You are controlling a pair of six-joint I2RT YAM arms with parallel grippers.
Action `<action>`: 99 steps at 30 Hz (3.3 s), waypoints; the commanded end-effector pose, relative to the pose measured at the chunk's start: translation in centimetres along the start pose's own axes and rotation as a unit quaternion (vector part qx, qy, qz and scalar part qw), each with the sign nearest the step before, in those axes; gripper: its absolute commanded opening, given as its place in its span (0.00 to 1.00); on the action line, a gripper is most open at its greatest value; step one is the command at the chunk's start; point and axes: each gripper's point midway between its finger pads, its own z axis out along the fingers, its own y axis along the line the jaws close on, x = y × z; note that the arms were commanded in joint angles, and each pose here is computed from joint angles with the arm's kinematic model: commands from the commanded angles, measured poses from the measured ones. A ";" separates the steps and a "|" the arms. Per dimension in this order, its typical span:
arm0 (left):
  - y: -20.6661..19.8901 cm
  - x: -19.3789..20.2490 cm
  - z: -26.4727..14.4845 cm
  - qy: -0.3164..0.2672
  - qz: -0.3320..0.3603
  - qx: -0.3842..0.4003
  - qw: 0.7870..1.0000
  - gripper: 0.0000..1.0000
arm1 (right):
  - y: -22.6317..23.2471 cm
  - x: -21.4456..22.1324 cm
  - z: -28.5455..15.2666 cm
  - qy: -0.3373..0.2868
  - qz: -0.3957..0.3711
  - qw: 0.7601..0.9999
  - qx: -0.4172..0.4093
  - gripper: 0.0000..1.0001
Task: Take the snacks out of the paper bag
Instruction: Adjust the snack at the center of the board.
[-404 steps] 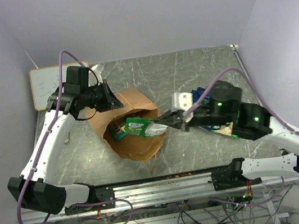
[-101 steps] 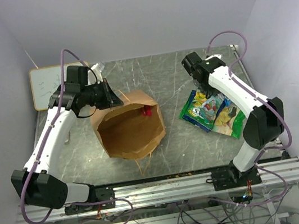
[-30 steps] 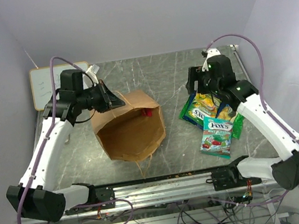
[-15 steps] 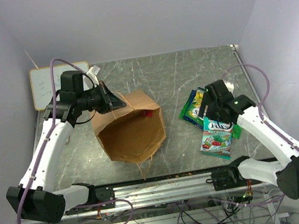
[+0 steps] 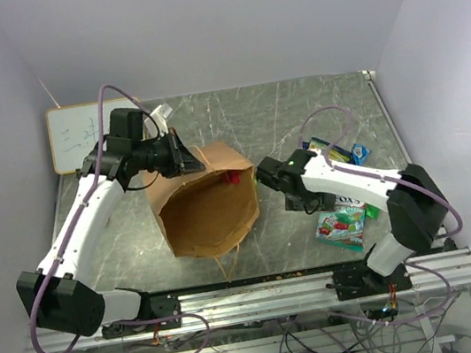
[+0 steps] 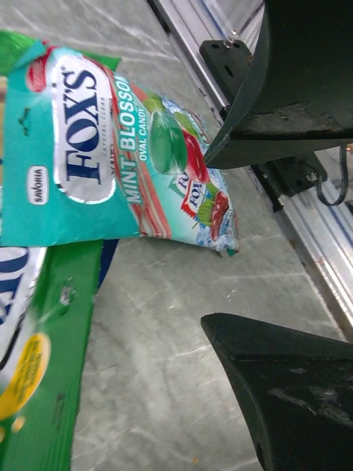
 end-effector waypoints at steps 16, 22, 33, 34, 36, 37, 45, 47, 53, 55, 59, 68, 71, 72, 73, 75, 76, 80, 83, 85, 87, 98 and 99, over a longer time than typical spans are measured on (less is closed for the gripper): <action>-1.8 -0.8 -1.6 -0.024 0.114 -0.040 0.992 0.07 | -1.5 -1.6 4.5 -0.076 0.036 0.985 0.149 0.69; -1.3 -0.5 -1.0 -0.014 0.101 -0.041 0.994 0.07 | -1.7 -0.7 6.5 -0.067 0.034 0.985 0.154 0.65; -1.3 -1.0 -0.9 -0.022 0.081 -0.037 0.996 0.07 | -3.5 -0.9 4.3 -0.060 0.045 0.986 0.151 0.00; -1.4 -1.0 -0.9 -0.023 0.078 -0.035 0.996 0.07 | -3.5 -0.8 3.9 -0.056 0.050 0.988 0.138 0.00; -1.4 -1.0 -0.6 -0.023 0.073 -0.029 0.997 0.07 | -3.2 -0.9 3.0 -0.050 0.058 0.992 0.104 0.00; -1.5 -0.9 -0.4 -0.021 0.069 -0.025 0.997 0.07 | -3.2 -1.0 2.5 -0.051 0.058 0.993 0.091 0.00; -1.6 -0.9 0.4 -0.012 0.053 -0.010 0.998 0.07 | -4.1 -4.9 -0.1 -0.082 0.047 0.995 0.029 0.00; -1.7 -0.9 0.3 -0.007 0.053 -0.010 0.999 0.07 | -4.5 -6.6 -0.1 -0.077 0.072 0.994 0.027 0.00; -1.8 -1.0 0.3 -0.002 0.061 -0.011 0.998 0.07 | -3.2 -10.5 -0.9 -0.080 0.123 0.989 -0.007 0.00; -1.8 -1.0 0.3 0.000 0.062 -0.011 0.998 0.07 | -2.5 -11.4 -0.8 -0.081 0.130 0.988 -0.015 0.00; -1.6 -1.0 0.4 -0.002 0.065 -0.013 0.998 0.07 | -2.6 -13.5 0.4 -0.079 0.150 0.986 -0.003 0.00; -1.1 -0.9 0.1 -0.007 0.062 -0.021 0.998 0.07 | -1.8 -18.0 3.3 -0.068 0.170 0.983 -0.016 0.00; -0.8 -1.2 -0.2 -0.011 0.062 -0.026 0.998 0.07 | -1.1 -18.3 4.0 -0.056 0.171 0.983 -0.024 0.00; -0.6 -1.3 -0.3 -0.012 0.061 -0.028 0.998 0.07 | -0.8 -18.3 4.2 -0.053 0.172 0.983 -0.029 0.00; -0.6 -1.3 -0.3 -0.013 0.060 -0.028 0.998 0.07 | -0.5 -18.4 4.4 -0.050 0.175 0.983 -0.036 0.00; -0.5 -1.5 -0.4 -0.015 0.059 -0.027 0.998 0.07 | 0.3 -18.3 4.7 -0.041 0.182 0.981 -0.048 0.00; -0.5 -1.5 -0.3 -0.014 0.059 -0.027 0.998 0.07 | 0.7 -18.1 4.8 -0.036 0.184 0.981 -0.053 0.01; -0.4 -1.7 -0.2 -0.013 0.059 -0.027 0.998 0.07 | 1.8 -17.7 5.5 -0.021 0.189 0.979 -0.069 0.07; -0.4 -1.7 0.0 -0.013 0.057 -0.025 0.998 0.07 | 2.1 -17.7 5.9 -0.020 0.186 0.980 -0.069 0.11; -0.4 -1.8 0.0 -0.014 0.057 -0.025 0.998 0.07 | 2.2 -17.7 6.0 -0.019 0.183 0.980 -0.070 0.18; -0.3 -1.8 0.0 -0.014 0.056 -0.027 0.998 0.07 | 2.2 -17.6 6.2 -0.018 0.181 0.981 -0.070 0.26; -0.3 -1.9 -0.3 -0.017 0.055 -0.028 0.998 0.07 | 1.0 -17.9 5.3 -0.041 0.165 0.982 -0.078 0.56; -0.3 -2.0 -0.2 -0.016 0.054 -0.027 0.998 0.07 | 0.8 -18.0 5.0 -0.044 0.163 0.982 -0.079 0.58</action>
